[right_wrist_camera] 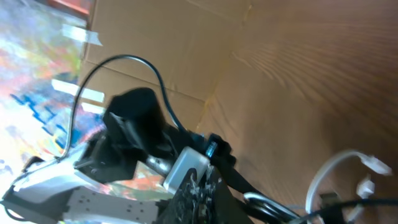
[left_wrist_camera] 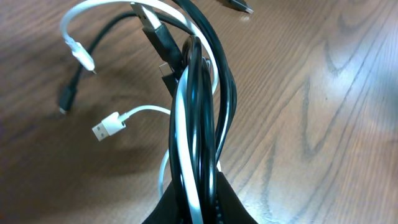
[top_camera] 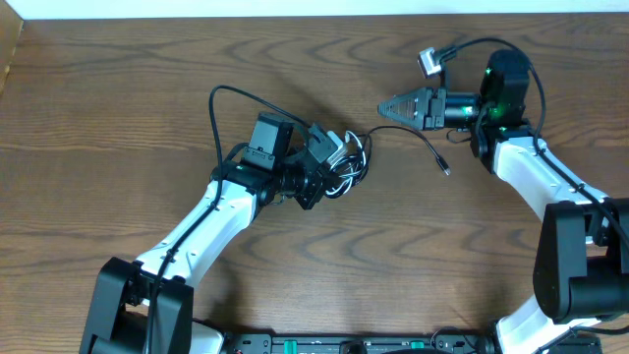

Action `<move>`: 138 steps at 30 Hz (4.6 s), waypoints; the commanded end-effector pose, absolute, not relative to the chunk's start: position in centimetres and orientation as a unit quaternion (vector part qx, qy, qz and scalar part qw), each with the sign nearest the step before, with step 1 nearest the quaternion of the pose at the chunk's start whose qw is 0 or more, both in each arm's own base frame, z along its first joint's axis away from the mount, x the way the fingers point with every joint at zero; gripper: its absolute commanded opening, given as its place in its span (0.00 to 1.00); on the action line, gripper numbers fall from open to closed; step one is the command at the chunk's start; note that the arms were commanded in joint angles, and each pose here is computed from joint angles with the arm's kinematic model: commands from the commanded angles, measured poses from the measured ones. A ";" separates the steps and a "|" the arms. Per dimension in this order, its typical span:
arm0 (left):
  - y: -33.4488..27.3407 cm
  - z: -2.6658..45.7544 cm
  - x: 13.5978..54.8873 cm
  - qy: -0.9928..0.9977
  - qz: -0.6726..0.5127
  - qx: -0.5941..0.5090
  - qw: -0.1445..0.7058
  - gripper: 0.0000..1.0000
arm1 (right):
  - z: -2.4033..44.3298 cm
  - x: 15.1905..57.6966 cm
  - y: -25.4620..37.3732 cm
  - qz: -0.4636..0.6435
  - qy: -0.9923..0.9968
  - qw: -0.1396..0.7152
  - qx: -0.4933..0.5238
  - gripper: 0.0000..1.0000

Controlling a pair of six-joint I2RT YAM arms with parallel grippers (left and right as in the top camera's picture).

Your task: Untangle cables

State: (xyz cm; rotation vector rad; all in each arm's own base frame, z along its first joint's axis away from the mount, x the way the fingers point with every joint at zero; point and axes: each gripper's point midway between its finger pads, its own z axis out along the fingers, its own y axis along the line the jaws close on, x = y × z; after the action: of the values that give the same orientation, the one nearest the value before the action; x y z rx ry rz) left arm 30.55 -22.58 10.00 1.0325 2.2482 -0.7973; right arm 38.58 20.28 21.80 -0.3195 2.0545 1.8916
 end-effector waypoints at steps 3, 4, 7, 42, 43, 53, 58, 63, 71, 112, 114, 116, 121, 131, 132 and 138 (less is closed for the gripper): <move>-22.6 9.9 30.5 0.864 -0.320 0.308 0.240 0.08 | 20.0 39.2 19.9 0.617 0.745 0.217 -0.128 0.03; -22.6 9.8 30.5 0.868 -0.323 0.294 0.234 0.08 | 19.1 39.3 19.7 0.606 0.756 0.216 -0.120 0.03; -22.6 9.2 30.5 0.882 -0.331 0.259 0.214 0.08 | 16.8 39.2 19.2 0.573 0.788 0.205 -0.093 0.03; -21.8 8.8 34.6 0.934 -0.179 0.157 0.268 0.20 | 4.7 36.5 12.5 0.253 0.960 0.123 0.016 0.15; -21.9 8.7 34.9 0.933 -0.171 0.157 0.276 0.20 | 4.7 36.5 13.0 0.254 0.959 0.123 0.009 0.16; -22.9 6.0 37.3 0.928 -0.165 0.156 0.296 0.34 | 4.3 36.4 14.3 0.218 0.966 0.135 -0.018 0.18; -23.3 4.1 38.0 0.929 -0.164 0.156 0.293 0.36 | 4.4 36.3 15.2 0.218 0.965 0.139 -0.032 0.19; -22.7 2.1 38.7 0.934 -0.138 0.148 0.294 0.44 | 4.4 36.2 15.9 0.220 0.964 0.141 -0.041 0.20; -21.8 -0.4 38.6 0.946 -0.115 0.128 0.275 0.08 | 4.5 36.2 16.0 0.220 0.964 0.141 -0.043 0.20; -24.9 11.0 36.9 0.906 -0.328 -0.127 0.238 0.08 | 6.5 34.9 19.6 0.325 0.924 0.142 -0.143 0.56; -25.3 10.5 36.5 0.905 -0.340 -0.138 0.216 0.08 | 6.5 34.8 19.7 0.323 0.924 0.142 -0.145 0.57; -25.7 10.6 36.3 0.902 -0.352 -0.146 0.204 0.08 | 6.5 34.8 20.0 0.324 0.924 0.142 -0.148 0.57; -27.8 12.7 36.3 0.880 -0.417 -0.117 0.198 0.08 | 6.1 35.1 19.5 0.304 0.930 0.148 -0.146 0.56; -29.1 13.8 35.5 0.861 -0.464 -0.144 0.150 0.08 | 6.1 35.5 19.3 0.295 0.931 0.157 -0.146 0.46; -29.1 13.8 35.5 0.860 -0.466 -0.148 0.145 0.08 | 6.0 35.7 19.2 0.290 0.932 0.160 -0.145 0.45; -29.2 13.7 35.3 0.854 -0.473 -0.177 0.124 0.08 | 4.7 37.2 16.3 0.199 0.958 0.179 -0.101 0.24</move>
State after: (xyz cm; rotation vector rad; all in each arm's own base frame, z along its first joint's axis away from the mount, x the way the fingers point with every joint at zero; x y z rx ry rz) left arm 35.73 -28.84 13.76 -0.4662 2.4710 -1.3262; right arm 36.17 18.14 4.88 -0.3631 2.6961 0.7478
